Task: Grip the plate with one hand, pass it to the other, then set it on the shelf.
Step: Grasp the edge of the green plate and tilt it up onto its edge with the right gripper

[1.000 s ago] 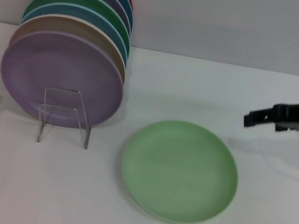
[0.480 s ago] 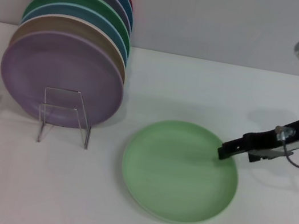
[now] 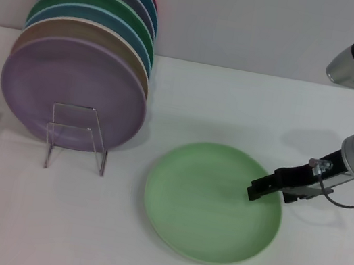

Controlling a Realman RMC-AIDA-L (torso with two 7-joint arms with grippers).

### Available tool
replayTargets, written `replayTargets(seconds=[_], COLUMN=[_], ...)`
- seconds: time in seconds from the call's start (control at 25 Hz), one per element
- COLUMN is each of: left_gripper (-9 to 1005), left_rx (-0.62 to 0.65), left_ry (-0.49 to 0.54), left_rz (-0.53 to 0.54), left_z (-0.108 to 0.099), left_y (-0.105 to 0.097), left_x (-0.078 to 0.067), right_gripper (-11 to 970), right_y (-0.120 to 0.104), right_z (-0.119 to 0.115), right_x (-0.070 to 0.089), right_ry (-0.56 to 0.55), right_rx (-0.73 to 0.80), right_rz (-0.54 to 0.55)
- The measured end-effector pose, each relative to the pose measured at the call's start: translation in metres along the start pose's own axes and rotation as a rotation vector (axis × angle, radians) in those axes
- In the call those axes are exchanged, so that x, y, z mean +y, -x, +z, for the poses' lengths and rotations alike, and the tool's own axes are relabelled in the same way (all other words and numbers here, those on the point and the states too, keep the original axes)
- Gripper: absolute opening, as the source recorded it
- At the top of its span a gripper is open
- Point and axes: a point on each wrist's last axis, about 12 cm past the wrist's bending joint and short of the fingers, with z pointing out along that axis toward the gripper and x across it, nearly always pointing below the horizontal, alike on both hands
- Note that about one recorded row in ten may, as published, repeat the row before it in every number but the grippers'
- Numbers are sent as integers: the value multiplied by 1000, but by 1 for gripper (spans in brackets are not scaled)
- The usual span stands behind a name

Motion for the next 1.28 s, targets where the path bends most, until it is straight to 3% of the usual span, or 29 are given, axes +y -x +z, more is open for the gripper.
replayTargets(seconds=[0.72,1.16,1.28], left_gripper=[807,807,807], left_rx=[0,3,3], left_ry=[2,2,1], left_rz=[6,7,7], left_z=[-1,-1,-1], left_y=[0,0,0], left_x=[0,0,0], right_gripper=[827,780,712], right_y=[-5,-4,-4], right_z=[11,14,15], right_x=[-1,-2,-2], right_ry=[-20,-53,-54], right_rx=[31,40,41], right_rz=[2,7,6])
